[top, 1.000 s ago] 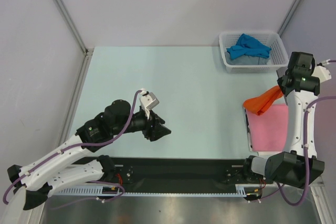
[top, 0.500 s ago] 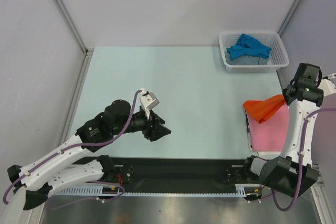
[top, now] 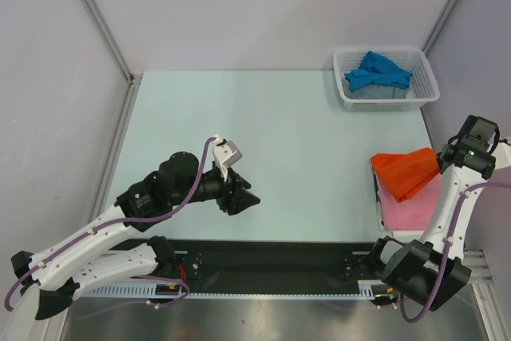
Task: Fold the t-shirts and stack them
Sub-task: Neatly place the folded tshirt to the corner
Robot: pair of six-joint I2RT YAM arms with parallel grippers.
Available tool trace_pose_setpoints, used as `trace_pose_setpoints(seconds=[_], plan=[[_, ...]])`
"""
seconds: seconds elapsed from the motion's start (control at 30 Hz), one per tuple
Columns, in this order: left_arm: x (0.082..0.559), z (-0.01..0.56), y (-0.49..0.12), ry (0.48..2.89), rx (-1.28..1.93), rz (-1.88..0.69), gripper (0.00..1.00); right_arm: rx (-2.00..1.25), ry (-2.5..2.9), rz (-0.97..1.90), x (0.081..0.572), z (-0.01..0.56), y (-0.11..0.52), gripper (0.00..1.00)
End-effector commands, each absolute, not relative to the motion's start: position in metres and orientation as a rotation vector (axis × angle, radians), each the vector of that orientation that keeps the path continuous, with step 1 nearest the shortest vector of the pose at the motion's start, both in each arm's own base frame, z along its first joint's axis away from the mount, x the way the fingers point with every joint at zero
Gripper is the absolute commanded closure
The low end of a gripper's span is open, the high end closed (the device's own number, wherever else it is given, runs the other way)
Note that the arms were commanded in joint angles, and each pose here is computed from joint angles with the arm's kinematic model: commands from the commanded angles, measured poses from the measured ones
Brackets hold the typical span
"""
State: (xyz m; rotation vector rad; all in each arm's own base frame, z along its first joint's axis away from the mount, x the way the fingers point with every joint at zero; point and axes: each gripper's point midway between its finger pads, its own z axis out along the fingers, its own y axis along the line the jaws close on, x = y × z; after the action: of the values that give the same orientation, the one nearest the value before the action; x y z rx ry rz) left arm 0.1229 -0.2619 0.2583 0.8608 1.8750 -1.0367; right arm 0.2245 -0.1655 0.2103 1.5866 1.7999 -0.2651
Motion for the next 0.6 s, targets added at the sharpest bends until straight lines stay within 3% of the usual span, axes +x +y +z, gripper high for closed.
trace_pose_setpoints(seconds=[0.0,0.57], plan=[[0.123,0.267,-0.262,1.837,0.870,-1.047,0.40,1.576,1.752,-0.276,0.218,0.212,-0.176,1.00],[0.124,0.263,-0.261,1.853,0.875,-1.033,0.40,1.694,1.703,-0.275,0.190,0.159,-0.183,1.00]])
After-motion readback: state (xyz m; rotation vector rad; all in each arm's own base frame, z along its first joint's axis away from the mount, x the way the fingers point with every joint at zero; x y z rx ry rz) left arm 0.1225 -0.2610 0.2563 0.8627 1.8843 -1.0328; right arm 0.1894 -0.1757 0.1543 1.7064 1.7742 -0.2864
